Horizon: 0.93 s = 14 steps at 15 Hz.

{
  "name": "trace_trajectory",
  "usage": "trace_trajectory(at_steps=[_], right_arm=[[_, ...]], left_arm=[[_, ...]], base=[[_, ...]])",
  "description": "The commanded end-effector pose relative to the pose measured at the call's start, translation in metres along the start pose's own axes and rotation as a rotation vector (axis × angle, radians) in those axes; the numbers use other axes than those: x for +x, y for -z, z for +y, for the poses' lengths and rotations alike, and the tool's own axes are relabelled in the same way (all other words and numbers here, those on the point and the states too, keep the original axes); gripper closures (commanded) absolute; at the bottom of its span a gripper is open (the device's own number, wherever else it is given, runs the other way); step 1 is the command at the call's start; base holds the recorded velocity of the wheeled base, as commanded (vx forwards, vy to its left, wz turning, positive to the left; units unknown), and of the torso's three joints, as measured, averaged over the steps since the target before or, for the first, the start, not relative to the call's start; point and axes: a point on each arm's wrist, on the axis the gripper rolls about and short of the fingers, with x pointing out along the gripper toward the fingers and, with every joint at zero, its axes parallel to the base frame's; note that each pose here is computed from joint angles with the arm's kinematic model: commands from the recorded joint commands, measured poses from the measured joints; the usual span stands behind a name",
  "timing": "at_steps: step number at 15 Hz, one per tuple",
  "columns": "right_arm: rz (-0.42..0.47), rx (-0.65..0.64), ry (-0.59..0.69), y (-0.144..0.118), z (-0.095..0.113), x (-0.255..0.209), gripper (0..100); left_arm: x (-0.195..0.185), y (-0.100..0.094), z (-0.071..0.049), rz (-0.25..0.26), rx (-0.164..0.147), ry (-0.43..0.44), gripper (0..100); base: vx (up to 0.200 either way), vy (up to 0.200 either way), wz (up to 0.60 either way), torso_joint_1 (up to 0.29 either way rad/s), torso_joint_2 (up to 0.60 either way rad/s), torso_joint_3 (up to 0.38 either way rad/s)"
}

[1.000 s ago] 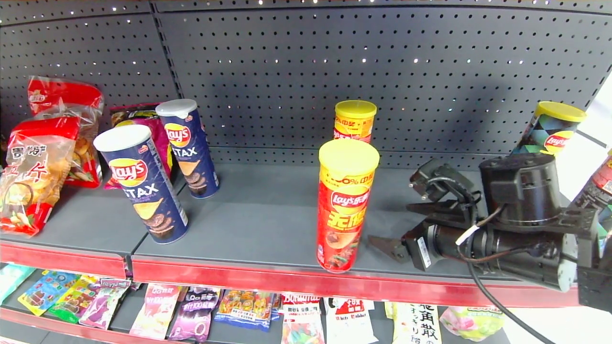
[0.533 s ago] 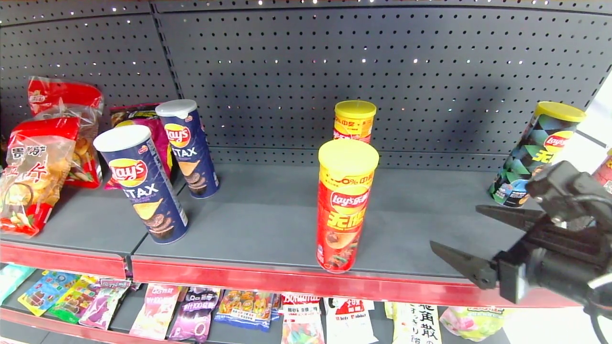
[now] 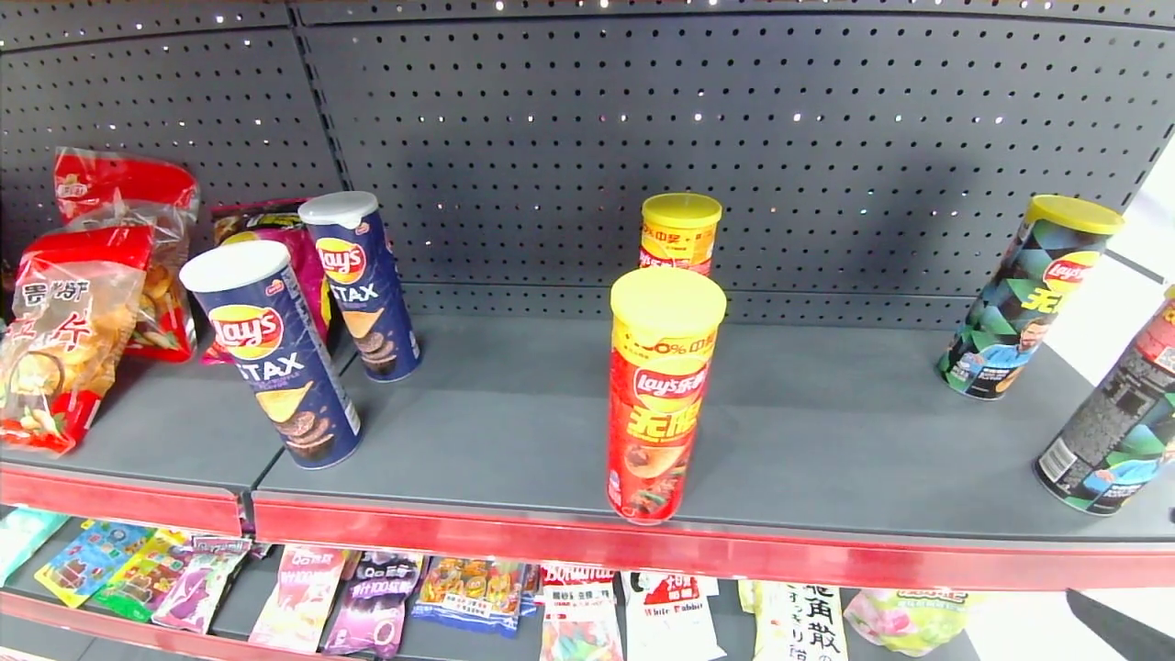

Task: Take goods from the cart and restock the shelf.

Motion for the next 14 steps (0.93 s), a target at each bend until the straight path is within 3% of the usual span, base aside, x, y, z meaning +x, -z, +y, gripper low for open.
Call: trace_trajectory(at_steps=[1,3,5,8,10,12,14], right_arm=[[-0.065,0.095,0.252,0.033,-0.004,-0.065,0],[-0.044,0.189,0.453,0.052,0.009,-0.083,0],[-0.121,0.242,0.496,0.073,0.02,-0.09,0],[-0.188,0.241,0.444,0.08,0.023,-0.091,0],[-0.216,0.228,0.33,0.093,0.026,-0.069,0],[-0.305,0.212,0.307,0.113,0.024,-0.034,0],[-0.393,0.263,0.253,0.114,0.025,-0.028,0]], left_arm=[[0.0,0.0,0.0,0.0,-0.001,0.004,0],[0.0,0.0,0.0,0.0,-0.001,0.007,0],[0.0,0.0,0.0,0.0,-0.001,0.004,0],[0.0,0.0,0.0,-0.002,-0.002,0.002,0],[0.0,0.0,0.0,0.0,-0.001,0.004,0],[0.0,0.0,0.0,0.001,-0.001,-0.002,0],[0.0,0.0,0.0,-0.001,0.0,-0.005,0]], base=[[0.0,0.0,0.0,0.0,0.0,0.0],[0.0,0.0,0.0,0.0,0.0,0.0],[0.0,0.0,0.0,0.0,0.0,0.0],[0.0,0.0,0.0,0.0,0.0,0.0],[0.0,0.0,0.0,0.0,0.0,0.0],[0.0,0.0,0.0,0.0,0.0,0.0],[0.0,0.0,0.0,0.0,0.0,0.0]])
